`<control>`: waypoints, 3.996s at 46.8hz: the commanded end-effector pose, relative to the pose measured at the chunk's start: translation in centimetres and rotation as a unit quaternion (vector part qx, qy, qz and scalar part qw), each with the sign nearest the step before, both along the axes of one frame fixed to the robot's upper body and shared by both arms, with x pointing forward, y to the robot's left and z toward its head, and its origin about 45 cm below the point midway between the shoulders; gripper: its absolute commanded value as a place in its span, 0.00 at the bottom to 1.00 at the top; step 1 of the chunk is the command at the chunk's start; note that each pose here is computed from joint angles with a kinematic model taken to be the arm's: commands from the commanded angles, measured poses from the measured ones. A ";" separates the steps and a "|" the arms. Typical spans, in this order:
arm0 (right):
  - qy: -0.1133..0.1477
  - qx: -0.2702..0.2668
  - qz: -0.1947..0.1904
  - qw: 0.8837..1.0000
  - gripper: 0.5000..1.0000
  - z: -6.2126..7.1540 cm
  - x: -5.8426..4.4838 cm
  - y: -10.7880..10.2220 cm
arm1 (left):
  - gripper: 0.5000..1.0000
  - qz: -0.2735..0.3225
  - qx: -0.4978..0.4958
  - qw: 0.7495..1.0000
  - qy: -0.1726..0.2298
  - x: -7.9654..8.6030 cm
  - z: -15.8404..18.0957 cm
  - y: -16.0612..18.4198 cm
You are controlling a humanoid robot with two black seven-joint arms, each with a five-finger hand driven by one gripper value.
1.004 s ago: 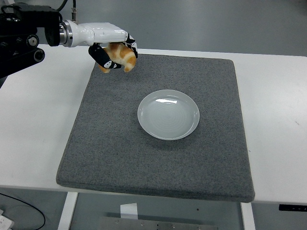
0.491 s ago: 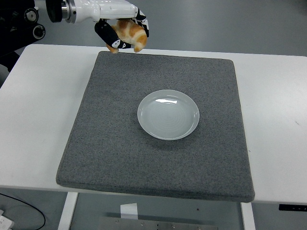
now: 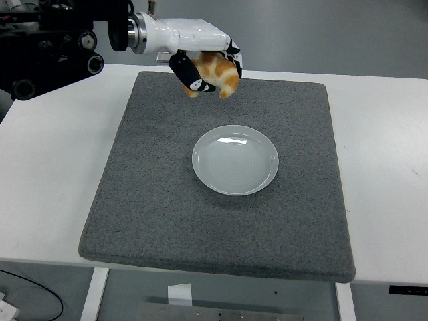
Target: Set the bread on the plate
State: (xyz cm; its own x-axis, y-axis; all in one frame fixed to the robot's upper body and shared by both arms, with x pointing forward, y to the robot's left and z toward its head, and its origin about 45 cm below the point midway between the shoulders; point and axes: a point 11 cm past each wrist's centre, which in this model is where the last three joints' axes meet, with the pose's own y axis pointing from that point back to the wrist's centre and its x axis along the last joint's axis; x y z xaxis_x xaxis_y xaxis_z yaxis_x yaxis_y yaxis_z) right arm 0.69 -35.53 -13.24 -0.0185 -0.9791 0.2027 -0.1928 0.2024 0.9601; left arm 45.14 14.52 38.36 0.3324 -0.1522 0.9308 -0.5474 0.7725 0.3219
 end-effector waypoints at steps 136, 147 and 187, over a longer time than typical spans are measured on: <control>0.000 0.000 0.001 1.000 0.86 0.0 0.0 0.0 | 0.00 -0.044 0.089 0.994 0.051 -2.8 -15.8 -2.7; 0.000 0.000 0.000 1.000 0.86 0.0 0.0 0.0 | 0.50 -0.044 0.078 0.995 0.036 -2.6 -15.4 -2.8; 0.000 0.000 0.000 1.000 0.86 0.0 0.0 0.0 | 0.99 -0.049 0.027 0.998 0.041 -2.9 -12.8 -4.4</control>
State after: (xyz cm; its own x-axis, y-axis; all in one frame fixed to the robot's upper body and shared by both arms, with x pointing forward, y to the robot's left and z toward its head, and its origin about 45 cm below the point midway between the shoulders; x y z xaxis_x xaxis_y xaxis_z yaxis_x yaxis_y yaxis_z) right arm 0.70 -35.53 -13.24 -0.0183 -0.9791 0.2027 -0.1927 0.2024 0.9601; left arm 42.29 10.56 24.72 0.3828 -0.2664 0.8846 -0.4407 0.7889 0.4283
